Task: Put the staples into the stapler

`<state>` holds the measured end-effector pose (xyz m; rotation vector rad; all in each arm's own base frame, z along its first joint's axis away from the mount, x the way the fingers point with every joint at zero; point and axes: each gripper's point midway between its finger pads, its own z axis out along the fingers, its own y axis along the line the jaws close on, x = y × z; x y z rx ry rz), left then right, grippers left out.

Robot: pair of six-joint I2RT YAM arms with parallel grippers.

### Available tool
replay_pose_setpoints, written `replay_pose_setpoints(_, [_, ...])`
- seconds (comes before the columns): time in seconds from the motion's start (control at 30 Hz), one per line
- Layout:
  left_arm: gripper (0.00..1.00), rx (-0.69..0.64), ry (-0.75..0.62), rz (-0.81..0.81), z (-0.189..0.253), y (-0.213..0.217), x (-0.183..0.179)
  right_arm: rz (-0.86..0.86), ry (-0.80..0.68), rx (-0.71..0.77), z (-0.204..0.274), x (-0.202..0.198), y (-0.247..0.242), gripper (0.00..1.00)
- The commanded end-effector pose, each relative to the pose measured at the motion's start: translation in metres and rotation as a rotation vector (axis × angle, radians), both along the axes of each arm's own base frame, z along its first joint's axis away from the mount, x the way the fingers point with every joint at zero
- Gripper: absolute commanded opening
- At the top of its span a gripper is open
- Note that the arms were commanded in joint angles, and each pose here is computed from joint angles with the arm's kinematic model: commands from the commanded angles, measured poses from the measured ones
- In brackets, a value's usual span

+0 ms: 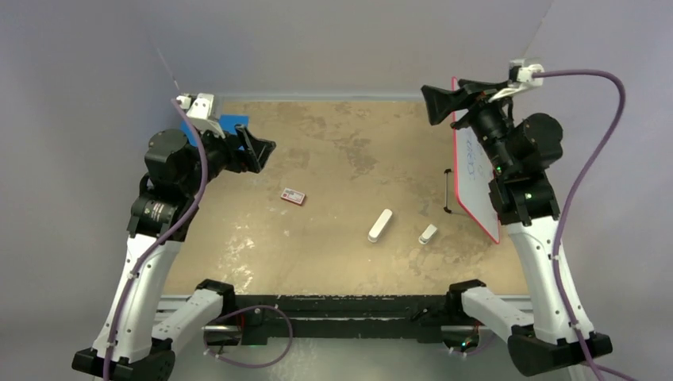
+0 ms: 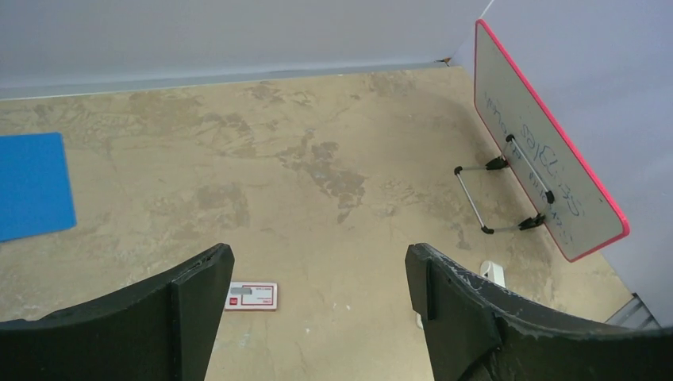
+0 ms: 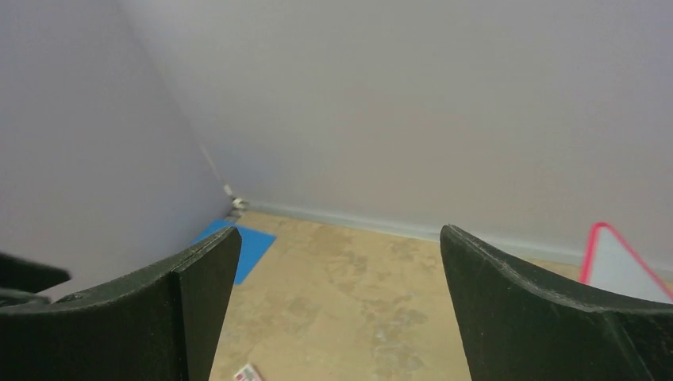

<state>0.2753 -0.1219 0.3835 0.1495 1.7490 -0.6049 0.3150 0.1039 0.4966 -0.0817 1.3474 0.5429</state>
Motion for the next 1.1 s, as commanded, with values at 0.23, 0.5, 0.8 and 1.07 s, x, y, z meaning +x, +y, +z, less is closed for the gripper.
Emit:
replay_pose_setpoints(0.23, [0.85,-0.088,0.031,-0.207,-0.026,-0.034,-0.009,0.329,-0.021,0.041,-0.012,0.001,0.115,0.99])
replay_pose_setpoints(0.5, [0.85,-0.160,0.241,-0.049,-0.090,-0.023,0.010,0.396,0.088,-0.128,-0.065,0.004,0.224,0.99])
replay_pose_setpoints(0.8, [0.86,-0.114,0.507,0.451,-0.160,0.042,0.027,0.510,0.145,-0.369,-0.160,-0.004,0.292,0.96])
replay_pose_setpoints(1.07, [0.89,-0.166,0.580,0.553,-0.180,0.056,0.020,0.554,0.349,-0.566,-0.261,0.005,0.308,0.83])
